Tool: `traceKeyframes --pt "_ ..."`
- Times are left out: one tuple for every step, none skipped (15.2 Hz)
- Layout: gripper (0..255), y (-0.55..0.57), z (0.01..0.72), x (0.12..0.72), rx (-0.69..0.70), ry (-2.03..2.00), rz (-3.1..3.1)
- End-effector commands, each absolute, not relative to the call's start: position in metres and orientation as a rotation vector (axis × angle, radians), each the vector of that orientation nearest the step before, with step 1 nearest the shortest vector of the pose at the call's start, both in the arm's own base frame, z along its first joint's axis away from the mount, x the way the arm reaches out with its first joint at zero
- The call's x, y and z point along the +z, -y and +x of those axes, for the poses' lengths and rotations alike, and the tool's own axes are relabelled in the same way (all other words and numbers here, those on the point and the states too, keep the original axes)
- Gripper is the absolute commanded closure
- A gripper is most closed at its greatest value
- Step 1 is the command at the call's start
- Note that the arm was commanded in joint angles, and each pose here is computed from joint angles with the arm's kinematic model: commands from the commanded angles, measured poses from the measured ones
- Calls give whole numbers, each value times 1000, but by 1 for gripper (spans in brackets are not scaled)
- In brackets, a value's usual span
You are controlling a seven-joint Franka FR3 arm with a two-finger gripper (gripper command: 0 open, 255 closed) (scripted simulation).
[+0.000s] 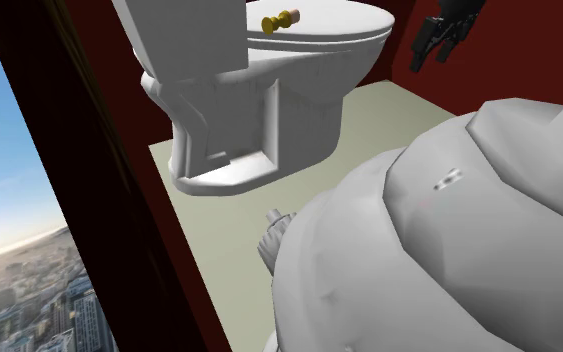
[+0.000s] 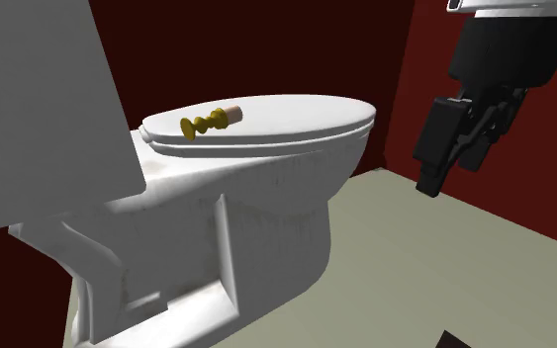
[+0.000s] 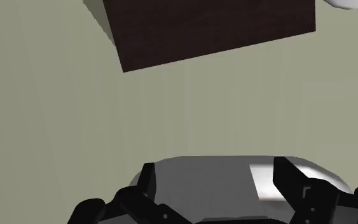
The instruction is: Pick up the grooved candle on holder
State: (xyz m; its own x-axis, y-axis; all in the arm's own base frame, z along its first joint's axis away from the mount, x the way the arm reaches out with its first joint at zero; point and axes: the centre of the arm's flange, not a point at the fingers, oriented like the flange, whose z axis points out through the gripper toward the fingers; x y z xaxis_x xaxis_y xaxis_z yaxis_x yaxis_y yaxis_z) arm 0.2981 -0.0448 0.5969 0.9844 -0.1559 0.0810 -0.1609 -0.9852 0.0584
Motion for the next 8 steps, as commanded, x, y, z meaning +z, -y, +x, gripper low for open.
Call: traceKeyframes --pt "0 45 298 597 117 245 3065" --pt "0 39 309 598 123 273 3070" --pt "0 33 320 598 129 301 3074" --pt "0 28 331 599 135 330 3078" --pt "0 23 342 600 141 358 3082" --pt "0 18 353 601 147 387 3086" --pt "0 13 364 602 153 416 3089" --pt "0 9 375 603 160 445 3092"
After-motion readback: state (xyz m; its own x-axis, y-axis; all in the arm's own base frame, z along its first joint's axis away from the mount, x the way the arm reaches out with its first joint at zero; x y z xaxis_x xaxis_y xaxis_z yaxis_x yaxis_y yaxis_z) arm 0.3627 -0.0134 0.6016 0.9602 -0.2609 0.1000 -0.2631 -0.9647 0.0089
